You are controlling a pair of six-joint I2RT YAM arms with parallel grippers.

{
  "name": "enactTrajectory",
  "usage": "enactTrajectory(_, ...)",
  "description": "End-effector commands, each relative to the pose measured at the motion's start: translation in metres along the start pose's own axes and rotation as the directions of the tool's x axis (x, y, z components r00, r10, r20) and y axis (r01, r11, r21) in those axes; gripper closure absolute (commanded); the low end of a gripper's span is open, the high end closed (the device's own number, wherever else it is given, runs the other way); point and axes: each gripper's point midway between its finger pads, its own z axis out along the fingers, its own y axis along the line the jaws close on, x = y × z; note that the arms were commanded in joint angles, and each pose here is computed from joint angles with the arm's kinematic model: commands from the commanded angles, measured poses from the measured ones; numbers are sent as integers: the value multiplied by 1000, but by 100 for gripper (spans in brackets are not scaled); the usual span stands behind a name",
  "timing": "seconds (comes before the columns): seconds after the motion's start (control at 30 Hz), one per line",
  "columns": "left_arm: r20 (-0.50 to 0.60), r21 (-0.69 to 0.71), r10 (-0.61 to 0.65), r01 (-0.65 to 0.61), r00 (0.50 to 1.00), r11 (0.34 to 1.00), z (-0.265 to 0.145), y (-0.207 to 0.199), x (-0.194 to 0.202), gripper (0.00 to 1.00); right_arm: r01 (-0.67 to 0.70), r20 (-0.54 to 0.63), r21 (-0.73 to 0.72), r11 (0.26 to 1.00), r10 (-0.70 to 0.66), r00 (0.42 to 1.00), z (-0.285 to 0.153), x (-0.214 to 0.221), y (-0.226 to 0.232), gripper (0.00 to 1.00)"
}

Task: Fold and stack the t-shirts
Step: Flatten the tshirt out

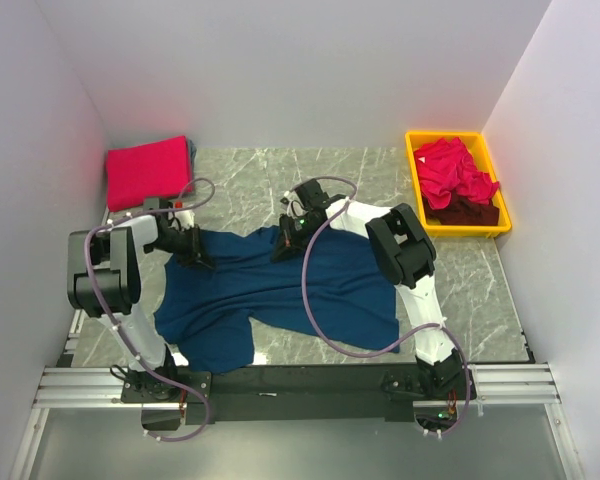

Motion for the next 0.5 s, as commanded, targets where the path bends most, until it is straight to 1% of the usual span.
enactTrajectory(0.0,26,-29,89,-89,996,996,-18,6,-9,81,44,37,-41,998,-42,998,-11,-13,19,100)
enactTrajectory(0.03,30,-30,100,-99,995,995,-21,7,-9,72,46,38,-45,998,-44,998,-12,-13,20,100)
enactTrajectory(0.07,33,-24,100,-99,994,995,-25,7,-8,60,47,38,-56,997,-45,998,-12,-13,22,100)
enactTrajectory(0.1,46,16,130,-131,990,991,-30,0,-9,57,44,36,-62,997,-41,998,-12,-13,23,100)
enactTrajectory(0.17,75,45,179,-183,981,982,-42,-11,-9,48,43,28,-99,994,-40,999,-12,-13,31,100)
enactTrajectory(0.2,111,69,237,-245,965,967,-51,-22,-12,48,41,21,-112,993,-39,999,-11,-13,33,100)
enactTrajectory(0.3,154,62,331,-344,931,937,-60,-33,-15,49,34,16,-135,990,-32,999,-11,-13,37,100)
enactTrajectory(0.33,154,28,370,-378,916,925,-61,-35,-15,50,32,17,-140,990,-30,999,-11,-14,38,100)
enactTrajectory(0.4,134,12,422,-427,897,904,-58,-40,-11,54,36,22,-145,989,-33,999,-11,-16,40,100)
enactTrajectory(0.47,80,-39,483,-481,872,876,-47,-43,-5,55,35,23,-146,989,-32,999,-12,-17,41,100)
